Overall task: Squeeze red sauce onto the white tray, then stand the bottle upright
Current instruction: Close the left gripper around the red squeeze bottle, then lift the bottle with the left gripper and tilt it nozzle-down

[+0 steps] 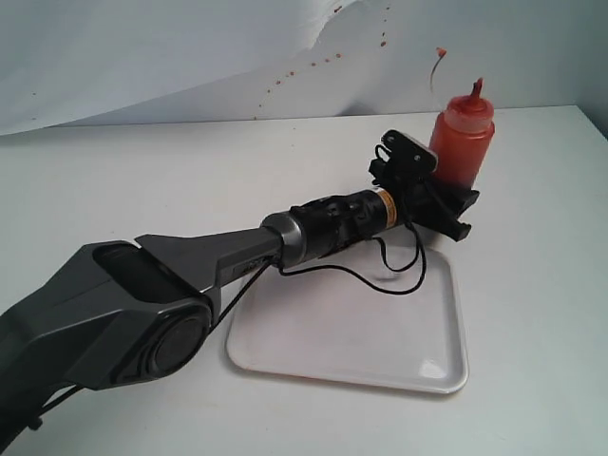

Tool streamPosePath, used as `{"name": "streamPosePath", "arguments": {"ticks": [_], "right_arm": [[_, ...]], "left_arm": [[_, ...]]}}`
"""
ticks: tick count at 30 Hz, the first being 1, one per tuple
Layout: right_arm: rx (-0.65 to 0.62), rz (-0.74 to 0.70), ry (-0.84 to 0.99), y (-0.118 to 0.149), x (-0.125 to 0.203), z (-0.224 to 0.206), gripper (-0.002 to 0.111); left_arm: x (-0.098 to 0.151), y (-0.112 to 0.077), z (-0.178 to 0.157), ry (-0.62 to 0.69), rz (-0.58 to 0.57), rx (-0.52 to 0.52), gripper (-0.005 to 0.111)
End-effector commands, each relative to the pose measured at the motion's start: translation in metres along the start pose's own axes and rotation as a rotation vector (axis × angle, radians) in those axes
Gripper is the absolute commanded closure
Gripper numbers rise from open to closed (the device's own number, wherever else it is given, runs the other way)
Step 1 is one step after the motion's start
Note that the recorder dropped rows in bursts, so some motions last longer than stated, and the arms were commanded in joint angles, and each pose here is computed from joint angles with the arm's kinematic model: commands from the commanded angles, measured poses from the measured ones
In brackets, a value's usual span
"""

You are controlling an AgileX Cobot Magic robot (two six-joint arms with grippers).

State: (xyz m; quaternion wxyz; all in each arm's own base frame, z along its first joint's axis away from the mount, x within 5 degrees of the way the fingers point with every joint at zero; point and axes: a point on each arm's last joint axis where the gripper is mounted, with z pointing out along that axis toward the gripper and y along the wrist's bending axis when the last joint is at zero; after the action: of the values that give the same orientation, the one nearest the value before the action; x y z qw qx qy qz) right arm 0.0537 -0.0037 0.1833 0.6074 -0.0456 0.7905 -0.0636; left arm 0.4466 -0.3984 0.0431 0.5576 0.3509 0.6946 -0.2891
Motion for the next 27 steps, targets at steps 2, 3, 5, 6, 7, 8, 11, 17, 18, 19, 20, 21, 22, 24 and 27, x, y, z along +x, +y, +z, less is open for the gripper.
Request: {"name": "streamPosePath", "arguments": {"ticks": [2, 3, 5, 6, 7, 8, 11, 17, 18, 19, 20, 21, 22, 24, 27], "right_arm": [[0.005, 0.001, -0.003, 0.0, 0.001, 0.0, 0.108], [0.005, 0.001, -0.003, 0.0, 0.001, 0.0, 0.108], [0.005, 0.001, -0.003, 0.0, 0.001, 0.0, 0.108], [0.005, 0.001, -0.003, 0.0, 0.001, 0.0, 0.108], [0.005, 0.001, -0.003, 0.0, 0.001, 0.0, 0.108], [0.005, 0.001, -0.003, 0.0, 0.001, 0.0, 0.108], [0.005, 0.001, -0.003, 0.0, 0.001, 0.0, 0.108], [0.005, 0.001, -0.003, 0.0, 0.001, 0.0, 0.108], [0.005, 0.001, -0.003, 0.0, 0.001, 0.0, 0.108], [0.005, 0.001, -0.003, 0.0, 0.001, 0.0, 0.108], [0.005, 0.001, -0.003, 0.0, 0.001, 0.0, 0.108], [0.005, 0.001, -0.003, 0.0, 0.001, 0.0, 0.108], [0.005, 0.001, -0.003, 0.0, 0.001, 0.0, 0.108], [0.005, 0.001, -0.003, 0.0, 0.001, 0.0, 0.108], [0.005, 0.001, -0.003, 0.0, 0.001, 0.0, 0.108]], "left_arm": [[-0.066, -0.009, -0.008, -0.108, -0.006, 0.053, 0.107], [-0.071, -0.01, -0.009, -0.11, 0.002, 0.067, 0.107], [-0.082, -0.013, -0.012, -0.095, 0.03, 0.098, 0.107], [-0.087, -0.015, -0.013, -0.087, 0.03, 0.114, 0.107], [-0.093, -0.017, -0.016, -0.069, 0.064, 0.133, 0.107], [-0.098, -0.018, -0.017, -0.058, 0.06, 0.144, 0.107], [-0.112, -0.021, -0.025, -0.019, 0.1, 0.164, 0.107], [-0.137, -0.025, -0.046, 0.042, 0.183, 0.178, 0.107], [-0.14, -0.025, -0.051, 0.047, 0.181, 0.176, 0.107], [-0.143, -0.025, -0.056, 0.056, 0.181, 0.164, 0.107], [-0.146, -0.025, -0.061, 0.064, 0.179, 0.15, 0.107], [-0.15, -0.025, -0.066, 0.071, 0.18, 0.144, 0.107], [-0.153, -0.026, -0.072, 0.079, 0.183, 0.134, 0.107], [-0.159, -0.027, -0.084, 0.097, 0.194, 0.118, 0.107], [-0.167, -0.03, -0.106, 0.127, 0.22, 0.111, 0.107]]}}
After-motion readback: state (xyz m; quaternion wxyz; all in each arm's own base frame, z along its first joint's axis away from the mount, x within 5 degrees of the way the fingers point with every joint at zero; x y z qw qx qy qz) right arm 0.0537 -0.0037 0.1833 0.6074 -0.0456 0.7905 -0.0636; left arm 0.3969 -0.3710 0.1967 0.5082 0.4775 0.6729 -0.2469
